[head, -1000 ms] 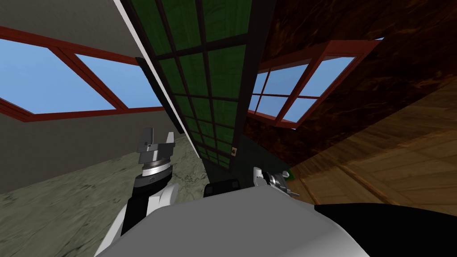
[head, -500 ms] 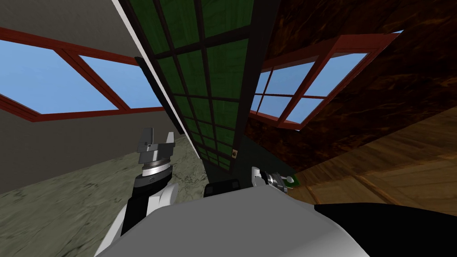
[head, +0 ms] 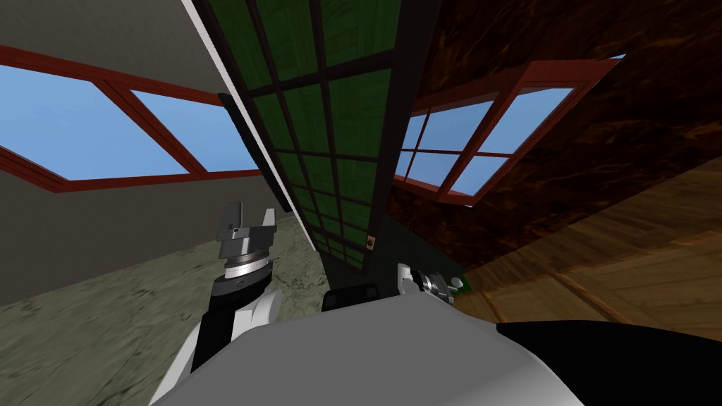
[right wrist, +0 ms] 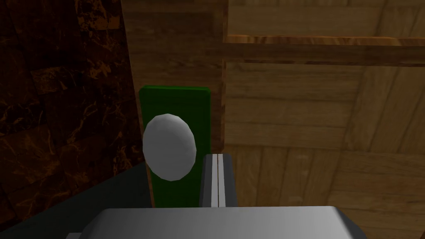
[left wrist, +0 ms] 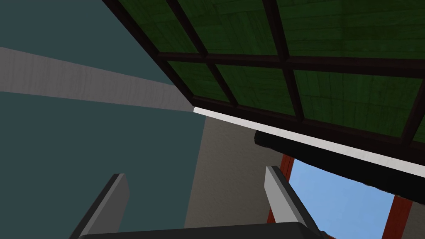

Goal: Push the door open

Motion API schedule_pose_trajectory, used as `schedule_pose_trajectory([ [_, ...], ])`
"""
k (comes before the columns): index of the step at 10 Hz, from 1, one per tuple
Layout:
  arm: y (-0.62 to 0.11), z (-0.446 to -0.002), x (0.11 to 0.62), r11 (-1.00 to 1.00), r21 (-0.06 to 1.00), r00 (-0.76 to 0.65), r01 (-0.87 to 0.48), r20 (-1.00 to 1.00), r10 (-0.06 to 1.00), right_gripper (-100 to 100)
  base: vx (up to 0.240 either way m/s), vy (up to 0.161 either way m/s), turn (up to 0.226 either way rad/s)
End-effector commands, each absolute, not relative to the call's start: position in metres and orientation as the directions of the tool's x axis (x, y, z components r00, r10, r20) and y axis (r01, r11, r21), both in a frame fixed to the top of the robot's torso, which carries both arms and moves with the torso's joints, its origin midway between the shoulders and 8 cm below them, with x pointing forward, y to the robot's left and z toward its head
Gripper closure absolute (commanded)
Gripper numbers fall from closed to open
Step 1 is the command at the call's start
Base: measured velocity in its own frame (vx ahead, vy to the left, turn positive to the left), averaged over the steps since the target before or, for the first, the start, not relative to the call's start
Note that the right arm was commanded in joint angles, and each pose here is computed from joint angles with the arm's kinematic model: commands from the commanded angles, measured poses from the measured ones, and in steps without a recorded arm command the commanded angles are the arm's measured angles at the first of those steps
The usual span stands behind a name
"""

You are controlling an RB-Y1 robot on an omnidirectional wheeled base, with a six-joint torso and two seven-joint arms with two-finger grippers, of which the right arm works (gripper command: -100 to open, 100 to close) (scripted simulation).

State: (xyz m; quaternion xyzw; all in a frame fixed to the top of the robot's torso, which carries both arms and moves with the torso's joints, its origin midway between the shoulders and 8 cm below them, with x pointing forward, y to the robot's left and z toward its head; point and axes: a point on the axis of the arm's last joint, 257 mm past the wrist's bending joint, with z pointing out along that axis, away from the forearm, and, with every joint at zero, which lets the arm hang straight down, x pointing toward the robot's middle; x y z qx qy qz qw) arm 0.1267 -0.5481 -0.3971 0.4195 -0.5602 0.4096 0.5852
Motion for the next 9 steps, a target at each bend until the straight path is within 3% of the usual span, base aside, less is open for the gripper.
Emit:
schedule_pose_trajectory([
  [1, -0.561, -0.39, 0.113, 0.34, 0.034, 0.049, -0.94, 0.998, 0.034, -100, -0.088, -0.042, -0.055],
  [9, -0.578, -0.377, 0.065, 0.434, 0.048, 0.091, -0.9, 0.993, 0.079, -100, -0.108, -0.072, -0.026],
])
